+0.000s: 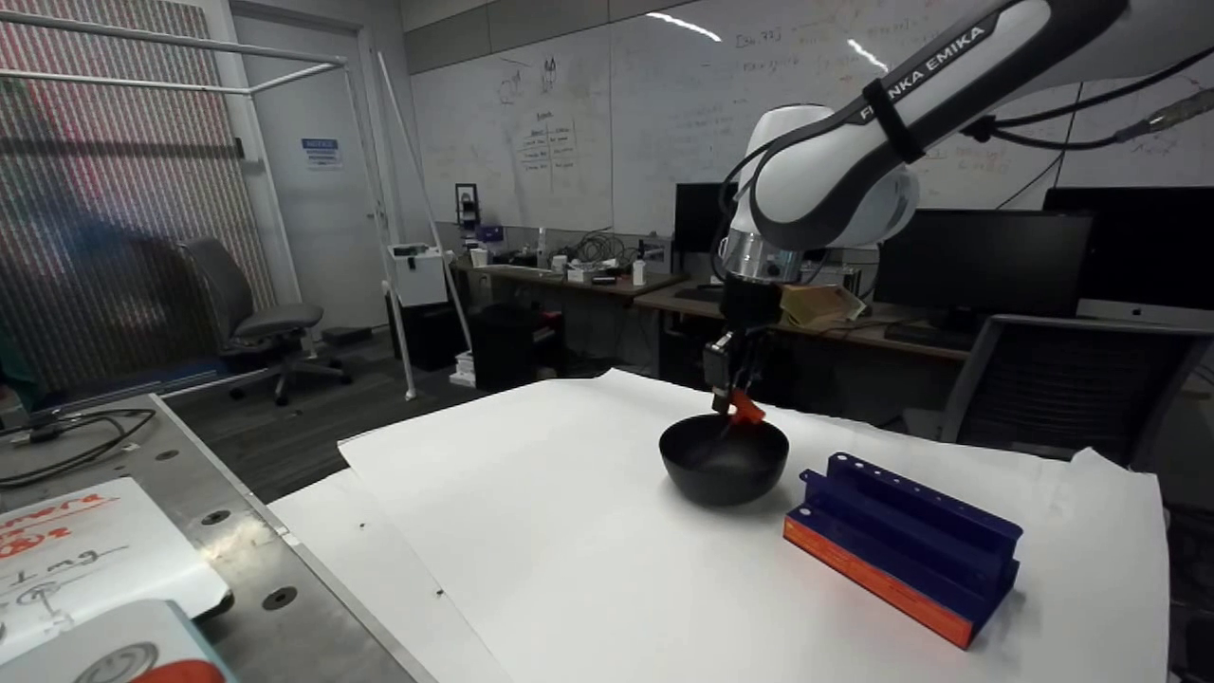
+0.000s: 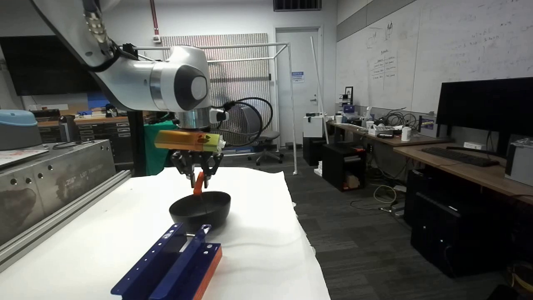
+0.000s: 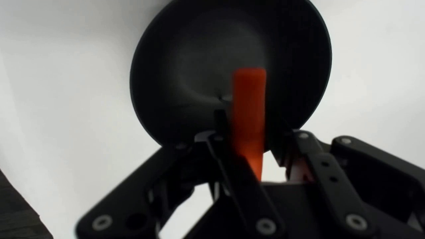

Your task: Pick up the orange object tool and put it in the bowl

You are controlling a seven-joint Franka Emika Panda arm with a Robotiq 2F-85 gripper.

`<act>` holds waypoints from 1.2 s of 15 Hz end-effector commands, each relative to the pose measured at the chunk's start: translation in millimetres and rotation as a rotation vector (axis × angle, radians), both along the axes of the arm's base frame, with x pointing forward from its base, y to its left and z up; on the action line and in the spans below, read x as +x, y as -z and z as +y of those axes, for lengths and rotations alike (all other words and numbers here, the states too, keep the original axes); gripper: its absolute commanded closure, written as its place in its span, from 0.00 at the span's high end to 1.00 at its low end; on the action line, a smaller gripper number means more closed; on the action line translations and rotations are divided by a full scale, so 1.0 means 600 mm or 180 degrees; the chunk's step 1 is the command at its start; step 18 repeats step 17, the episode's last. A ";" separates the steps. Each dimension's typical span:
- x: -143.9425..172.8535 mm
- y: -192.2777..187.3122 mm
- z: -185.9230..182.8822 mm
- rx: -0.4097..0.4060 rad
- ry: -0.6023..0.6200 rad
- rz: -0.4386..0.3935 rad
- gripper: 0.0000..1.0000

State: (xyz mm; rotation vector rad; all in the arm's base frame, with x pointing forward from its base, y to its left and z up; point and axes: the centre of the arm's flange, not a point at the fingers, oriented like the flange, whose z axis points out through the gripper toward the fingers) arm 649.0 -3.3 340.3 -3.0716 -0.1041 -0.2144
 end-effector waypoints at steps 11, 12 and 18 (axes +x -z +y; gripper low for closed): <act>-0.011 -0.044 -0.012 0.0300 0.0219 0.0487 1.00; -0.012 -0.065 -0.013 0.0258 0.0265 0.0593 1.00; -0.032 -0.173 -0.008 0.0322 0.0236 0.1056 1.00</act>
